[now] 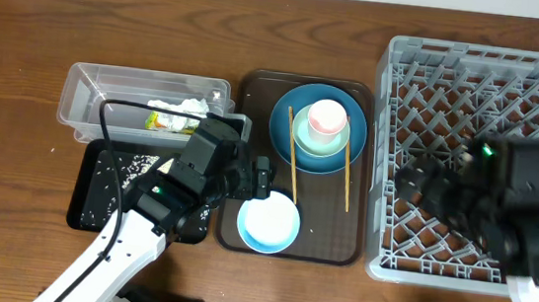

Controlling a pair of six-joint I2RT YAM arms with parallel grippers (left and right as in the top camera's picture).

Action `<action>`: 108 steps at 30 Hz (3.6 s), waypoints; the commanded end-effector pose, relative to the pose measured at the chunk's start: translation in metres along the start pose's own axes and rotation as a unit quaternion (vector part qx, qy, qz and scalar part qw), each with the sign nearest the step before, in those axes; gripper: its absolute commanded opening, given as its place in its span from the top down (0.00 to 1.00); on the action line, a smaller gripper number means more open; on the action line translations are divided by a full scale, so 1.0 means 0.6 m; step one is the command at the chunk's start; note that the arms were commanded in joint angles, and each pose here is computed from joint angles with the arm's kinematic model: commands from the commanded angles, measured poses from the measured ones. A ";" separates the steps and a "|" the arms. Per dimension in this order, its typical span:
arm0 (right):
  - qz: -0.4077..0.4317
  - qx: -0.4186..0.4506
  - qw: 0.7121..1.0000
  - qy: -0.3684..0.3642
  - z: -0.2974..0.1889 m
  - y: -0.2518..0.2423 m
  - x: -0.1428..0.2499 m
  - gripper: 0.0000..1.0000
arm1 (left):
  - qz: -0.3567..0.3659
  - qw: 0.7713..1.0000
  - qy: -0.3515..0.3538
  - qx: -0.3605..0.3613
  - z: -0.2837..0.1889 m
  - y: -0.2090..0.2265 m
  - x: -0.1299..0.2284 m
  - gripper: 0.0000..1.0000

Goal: Sort waste into correct bins and load items into the dishwasher rack
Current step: 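Move the right gripper from the rack to a wooden chopstick, then close the right gripper on the chopstick and lift it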

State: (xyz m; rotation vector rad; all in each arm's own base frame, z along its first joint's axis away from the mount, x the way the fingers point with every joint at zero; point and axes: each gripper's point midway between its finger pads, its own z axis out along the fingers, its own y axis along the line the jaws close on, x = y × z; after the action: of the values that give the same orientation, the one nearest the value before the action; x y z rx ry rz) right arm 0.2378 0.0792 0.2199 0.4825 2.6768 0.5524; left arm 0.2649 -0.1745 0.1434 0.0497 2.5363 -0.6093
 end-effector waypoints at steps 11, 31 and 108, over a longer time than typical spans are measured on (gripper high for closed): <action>-0.076 0.026 0.997 0.010 0.093 0.070 -0.010 0.63 | 0.003 1.000 -0.013 0.002 -0.009 -0.006 -0.015 0.10; -0.097 0.111 0.985 0.090 0.234 0.048 0.015 0.64 | 0.003 1.000 -0.013 0.002 -0.009 -0.006 -0.015 0.10; -0.165 0.155 0.965 0.134 0.294 0.010 0.087 0.70 | 0.003 1.000 -0.012 0.002 -0.009 -0.005 -0.015 0.09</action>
State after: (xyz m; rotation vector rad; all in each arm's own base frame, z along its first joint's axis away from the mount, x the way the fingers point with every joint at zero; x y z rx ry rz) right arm 0.2690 0.1592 0.0616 0.0634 3.0246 0.1412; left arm 0.2647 -0.1744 0.1433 0.0496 2.5375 -0.6088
